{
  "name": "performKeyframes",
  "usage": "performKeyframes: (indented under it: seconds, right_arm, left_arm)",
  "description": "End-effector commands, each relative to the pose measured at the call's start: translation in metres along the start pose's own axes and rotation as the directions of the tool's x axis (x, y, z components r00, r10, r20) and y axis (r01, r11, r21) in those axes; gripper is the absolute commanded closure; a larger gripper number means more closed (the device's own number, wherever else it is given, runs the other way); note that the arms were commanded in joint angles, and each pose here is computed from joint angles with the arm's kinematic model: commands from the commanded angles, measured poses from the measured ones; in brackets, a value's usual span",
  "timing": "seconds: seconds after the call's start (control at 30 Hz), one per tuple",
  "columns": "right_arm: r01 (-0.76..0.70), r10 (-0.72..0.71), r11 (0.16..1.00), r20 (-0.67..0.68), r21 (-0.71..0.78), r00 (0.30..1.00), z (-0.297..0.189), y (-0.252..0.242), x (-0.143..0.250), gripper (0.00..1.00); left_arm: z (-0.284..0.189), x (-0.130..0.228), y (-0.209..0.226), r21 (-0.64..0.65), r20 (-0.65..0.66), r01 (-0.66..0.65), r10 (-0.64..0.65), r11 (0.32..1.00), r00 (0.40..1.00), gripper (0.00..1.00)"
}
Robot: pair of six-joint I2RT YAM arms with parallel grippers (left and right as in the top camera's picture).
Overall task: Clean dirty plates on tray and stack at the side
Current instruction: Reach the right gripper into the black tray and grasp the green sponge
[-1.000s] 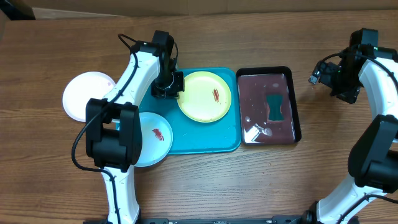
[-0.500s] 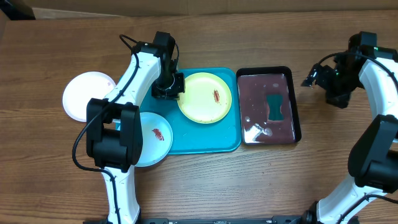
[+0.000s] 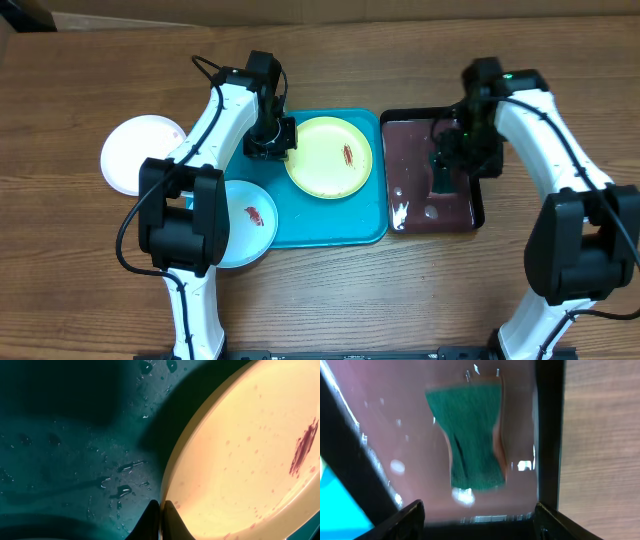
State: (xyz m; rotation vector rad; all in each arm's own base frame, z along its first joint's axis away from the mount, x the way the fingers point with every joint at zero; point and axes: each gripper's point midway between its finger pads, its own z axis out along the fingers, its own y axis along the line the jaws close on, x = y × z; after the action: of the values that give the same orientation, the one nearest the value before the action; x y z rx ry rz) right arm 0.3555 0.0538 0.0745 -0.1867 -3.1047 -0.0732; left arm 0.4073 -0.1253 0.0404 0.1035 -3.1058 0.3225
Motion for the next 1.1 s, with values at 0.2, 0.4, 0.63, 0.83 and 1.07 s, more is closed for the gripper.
performKeyframes:
  seconds: [0.2, 0.4, 0.63, 0.83, 1.07]
  right_arm:
    - [0.040, -0.045, 0.998, 0.094, 0.049, 0.995, 0.033, 0.002, -0.011, 0.29]
    - [0.053, -0.046, 0.997, 0.113, -0.062, 0.993, 0.050, 0.019, -0.011, 0.43]
    - [0.052, -0.046, 0.994, 0.068, -0.091, 0.997, 0.051, 0.023, -0.001, 0.94]
    - [0.059, -0.056, 0.993, 0.035, -0.106, 0.998, 0.051, 0.028, 0.008, 0.51]
    - [0.074, -0.067, 0.993, 0.082, -0.093, 0.994, 0.053, 0.027, -0.002, 0.54]
  left_arm:
    - [0.008, 0.006, 0.001, -0.013, -0.025, 0.011, -0.011, 1.000, 1.000, 0.95]
    - [0.008, 0.005, 0.001, -0.013, -0.025, 0.011, -0.011, 1.000, 1.000, 0.94]
    - [0.008, 0.005, 0.001, -0.013, -0.025, 0.010, -0.011, 1.000, 1.000, 0.95]
    - [0.008, 0.005, 0.001, -0.013, -0.024, 0.010, -0.010, 1.000, 1.000, 0.95]
    - [0.008, 0.005, 0.001, -0.014, -0.025, 0.010, -0.011, 1.000, 1.000, 0.96]
